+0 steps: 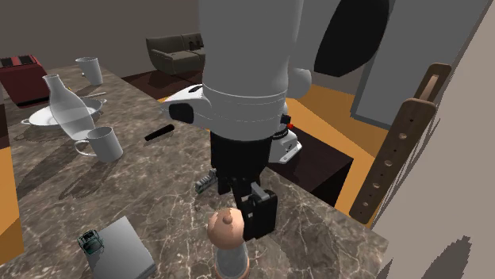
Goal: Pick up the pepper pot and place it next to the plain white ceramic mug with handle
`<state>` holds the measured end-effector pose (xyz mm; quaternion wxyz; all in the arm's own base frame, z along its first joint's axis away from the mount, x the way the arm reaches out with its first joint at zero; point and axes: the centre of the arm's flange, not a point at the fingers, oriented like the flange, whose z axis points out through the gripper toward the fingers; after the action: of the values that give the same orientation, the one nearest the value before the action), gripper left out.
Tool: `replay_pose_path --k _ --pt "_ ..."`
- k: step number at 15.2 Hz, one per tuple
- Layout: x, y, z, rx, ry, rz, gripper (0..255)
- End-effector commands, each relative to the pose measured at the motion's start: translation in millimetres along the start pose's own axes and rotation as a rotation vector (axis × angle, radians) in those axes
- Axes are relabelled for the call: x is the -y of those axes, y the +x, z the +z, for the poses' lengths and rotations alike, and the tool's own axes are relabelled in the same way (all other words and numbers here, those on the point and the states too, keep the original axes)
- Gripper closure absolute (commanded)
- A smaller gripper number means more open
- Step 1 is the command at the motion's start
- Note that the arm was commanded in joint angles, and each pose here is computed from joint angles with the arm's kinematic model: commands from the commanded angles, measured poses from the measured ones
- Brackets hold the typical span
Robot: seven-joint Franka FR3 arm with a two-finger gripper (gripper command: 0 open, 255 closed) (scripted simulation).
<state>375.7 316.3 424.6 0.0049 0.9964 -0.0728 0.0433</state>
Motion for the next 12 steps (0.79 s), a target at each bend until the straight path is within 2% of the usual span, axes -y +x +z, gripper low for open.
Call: replay_pose_path --k 1,5,12 --pt "2 0 11 -0.001 0.001 0.0 0" --pt "2 0 30 -0.001 0.001 0.0 0" --pt "2 0 30 -0.001 0.001 0.0 0"
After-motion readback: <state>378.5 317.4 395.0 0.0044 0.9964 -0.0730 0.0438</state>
